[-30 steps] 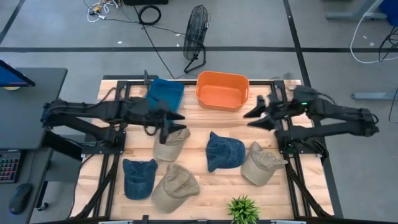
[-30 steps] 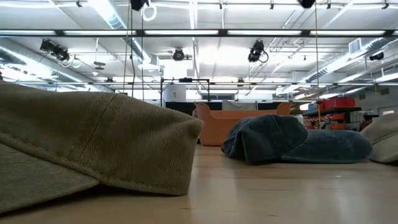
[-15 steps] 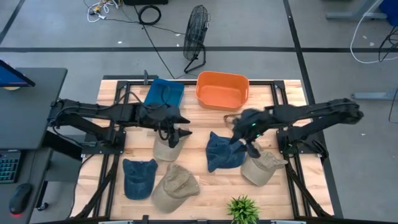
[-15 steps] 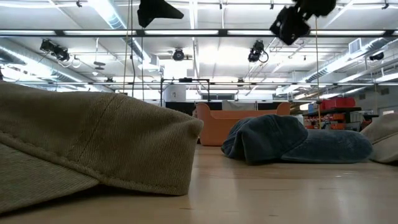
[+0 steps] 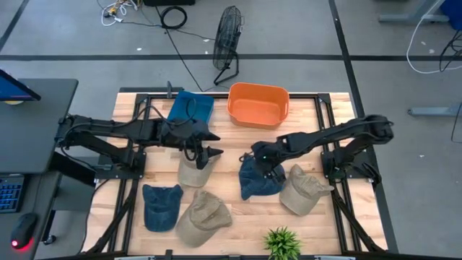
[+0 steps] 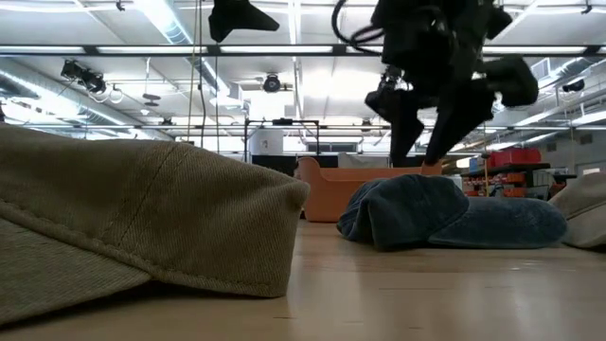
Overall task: Pick & Place hat
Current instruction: Put the right blue cap into the orange bin
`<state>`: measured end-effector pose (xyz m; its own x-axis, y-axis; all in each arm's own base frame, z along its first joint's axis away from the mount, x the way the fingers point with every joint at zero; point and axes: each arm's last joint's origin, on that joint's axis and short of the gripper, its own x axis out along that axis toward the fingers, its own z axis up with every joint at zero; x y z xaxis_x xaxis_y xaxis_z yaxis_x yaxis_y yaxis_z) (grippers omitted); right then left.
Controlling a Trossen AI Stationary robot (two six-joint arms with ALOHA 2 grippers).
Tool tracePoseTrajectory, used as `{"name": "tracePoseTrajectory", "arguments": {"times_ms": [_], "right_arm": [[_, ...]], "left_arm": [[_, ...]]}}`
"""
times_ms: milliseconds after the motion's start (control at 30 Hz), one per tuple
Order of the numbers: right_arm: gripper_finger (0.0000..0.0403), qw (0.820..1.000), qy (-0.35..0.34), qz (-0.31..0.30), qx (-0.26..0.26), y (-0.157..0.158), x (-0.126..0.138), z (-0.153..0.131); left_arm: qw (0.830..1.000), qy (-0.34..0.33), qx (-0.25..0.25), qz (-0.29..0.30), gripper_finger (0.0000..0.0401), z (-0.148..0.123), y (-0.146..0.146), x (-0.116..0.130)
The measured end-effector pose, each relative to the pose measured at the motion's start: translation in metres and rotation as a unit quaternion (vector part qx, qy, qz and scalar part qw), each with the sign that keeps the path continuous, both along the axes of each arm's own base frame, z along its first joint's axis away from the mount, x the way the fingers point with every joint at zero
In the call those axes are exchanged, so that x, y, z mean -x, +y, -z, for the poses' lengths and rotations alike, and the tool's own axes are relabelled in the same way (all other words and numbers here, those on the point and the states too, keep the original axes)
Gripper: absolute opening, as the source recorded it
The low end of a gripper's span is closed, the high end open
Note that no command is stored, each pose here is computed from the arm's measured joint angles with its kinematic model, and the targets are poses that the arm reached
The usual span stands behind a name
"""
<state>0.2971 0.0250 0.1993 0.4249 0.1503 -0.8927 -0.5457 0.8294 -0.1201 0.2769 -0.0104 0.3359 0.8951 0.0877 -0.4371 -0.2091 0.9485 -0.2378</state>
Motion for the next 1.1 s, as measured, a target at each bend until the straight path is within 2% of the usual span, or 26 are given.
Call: {"name": "tracePoseTrajectory", "arguments": {"times_ms": [300, 500, 667, 900, 967, 1100], "right_arm": [[0.0217, 0.998, 0.019, 0.027, 0.058, -0.012, -0.020, 0.038], [0.0207, 0.994, 0.066, 0.073, 0.038, -0.021, -0.025, 0.062], [0.0153, 0.992, 0.089, 0.088, 0.030, -0.022, -0.027, 0.076], [0.0023, 0.988, 0.080, 0.127, 0.022, -0.024, -0.030, 0.078], [0.0011, 0.986, 0.077, 0.145, 0.015, -0.024, -0.030, 0.078], [0.0018, 0.978, 0.075, 0.191, -0.020, -0.024, -0.031, 0.071]], "left_arm": [[1.000, 0.001, 0.001, 0.000, 0.0264, 0.000, 0.000, 0.000], [1.000, 0.001, 0.000, 0.003, 0.0264, 0.000, -0.001, 0.000], [1.000, 0.002, -0.002, 0.003, 0.0264, 0.001, -0.001, 0.000], [1.000, 0.002, -0.002, 0.004, 0.0264, 0.001, -0.001, 0.000], [1.000, 0.002, -0.002, 0.004, 0.0264, 0.001, -0.001, 0.000], [1.000, 0.002, -0.002, 0.004, 0.0264, 0.001, -0.001, 0.000]]}}
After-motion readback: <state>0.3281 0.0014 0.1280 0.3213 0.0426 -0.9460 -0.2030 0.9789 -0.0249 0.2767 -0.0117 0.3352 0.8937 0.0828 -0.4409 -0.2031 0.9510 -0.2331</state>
